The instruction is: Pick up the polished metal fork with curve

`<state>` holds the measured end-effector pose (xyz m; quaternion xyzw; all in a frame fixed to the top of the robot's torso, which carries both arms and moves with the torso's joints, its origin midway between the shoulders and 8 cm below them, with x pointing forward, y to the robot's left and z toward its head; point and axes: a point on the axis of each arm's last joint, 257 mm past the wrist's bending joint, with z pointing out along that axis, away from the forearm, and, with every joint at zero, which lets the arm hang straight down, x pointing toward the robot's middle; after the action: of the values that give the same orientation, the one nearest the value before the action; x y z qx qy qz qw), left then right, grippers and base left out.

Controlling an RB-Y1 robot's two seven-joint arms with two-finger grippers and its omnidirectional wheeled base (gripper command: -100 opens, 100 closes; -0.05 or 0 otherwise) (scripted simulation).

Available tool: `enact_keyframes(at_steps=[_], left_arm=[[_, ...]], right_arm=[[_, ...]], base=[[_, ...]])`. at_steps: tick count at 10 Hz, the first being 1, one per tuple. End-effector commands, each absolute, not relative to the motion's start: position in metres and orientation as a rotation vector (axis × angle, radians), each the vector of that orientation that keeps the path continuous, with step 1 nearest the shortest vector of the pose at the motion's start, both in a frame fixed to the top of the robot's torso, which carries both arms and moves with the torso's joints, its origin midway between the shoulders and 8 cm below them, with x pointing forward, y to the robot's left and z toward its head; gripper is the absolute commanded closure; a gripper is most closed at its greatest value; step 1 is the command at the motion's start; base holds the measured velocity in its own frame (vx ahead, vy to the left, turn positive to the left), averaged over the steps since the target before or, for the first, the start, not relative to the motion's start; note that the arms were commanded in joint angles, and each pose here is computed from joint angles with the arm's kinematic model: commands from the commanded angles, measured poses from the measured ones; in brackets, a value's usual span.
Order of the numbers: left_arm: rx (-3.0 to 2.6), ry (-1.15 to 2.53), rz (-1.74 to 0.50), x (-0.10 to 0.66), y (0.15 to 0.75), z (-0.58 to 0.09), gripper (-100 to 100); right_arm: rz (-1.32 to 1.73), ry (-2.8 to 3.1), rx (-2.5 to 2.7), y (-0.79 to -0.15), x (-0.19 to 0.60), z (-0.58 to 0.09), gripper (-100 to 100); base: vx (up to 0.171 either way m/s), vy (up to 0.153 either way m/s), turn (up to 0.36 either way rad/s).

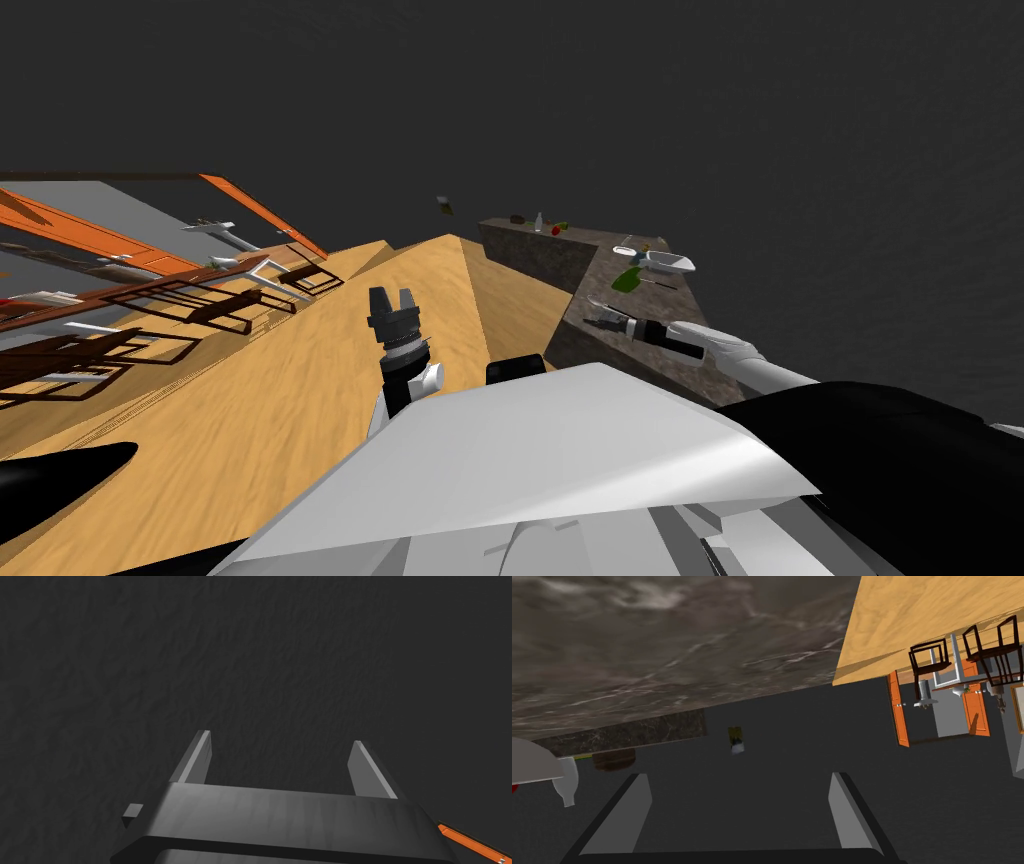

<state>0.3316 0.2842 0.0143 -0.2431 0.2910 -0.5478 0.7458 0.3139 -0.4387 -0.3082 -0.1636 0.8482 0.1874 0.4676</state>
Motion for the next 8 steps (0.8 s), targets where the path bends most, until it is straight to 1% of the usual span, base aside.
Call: enact_keyframes(at_steps=[1, 2, 3, 4, 5, 6, 7, 8], left_arm=[[-0.532, 0.637, -1.199, 0.332, 0.284, 0.014, 0], [-0.532, 0.637, -1.199, 0.332, 0.284, 0.014, 0], [-0.532, 0.637, -1.199, 0.332, 0.284, 0.014, 0], [-0.532, 0.637, -1.199, 0.332, 0.284, 0.014, 0], [-0.532, 0.637, -1.199, 0.332, 0.284, 0.014, 0], [-0.532, 0.637, -1.199, 0.332, 0.284, 0.014, 0], [-0.532, 0.637, -1.199, 0.332, 0.284, 0.014, 0], [-0.532, 0.637, -1.199, 0.332, 0.284, 0.014, 0]], right_arm=[[0.386, 2.153, -0.454, -0.467, 0.302, -0.319, -100], [0.365, 2.165, -0.465, -0.475, 0.301, -0.317, -100], [0.304, 2.224, -0.499, -0.499, 0.290, -0.324, -100], [0.295, 2.228, -0.512, -0.502, 0.290, -0.321, -100], [0.236, 2.284, -0.554, -0.524, 0.279, -0.325, -100], [0.226, 2.288, -0.556, -0.528, 0.279, -0.324, -100], [0.165, 2.345, -0.592, -0.552, 0.265, -0.327, -100], [0.159, 2.347, -0.598, -0.554, 0.266, -0.326, -100]], base=[[0.041, 0.020, 0.104], [0.027, 0.009, 0.056], [0.028, 0.012, 0.101], [0.029, 0.004, 0.065], [0.038, 0.004, 0.087], [0.029, 0.005, 0.061], [0.035, 0.008, 0.108], [0.029, 0.003, 0.040]])
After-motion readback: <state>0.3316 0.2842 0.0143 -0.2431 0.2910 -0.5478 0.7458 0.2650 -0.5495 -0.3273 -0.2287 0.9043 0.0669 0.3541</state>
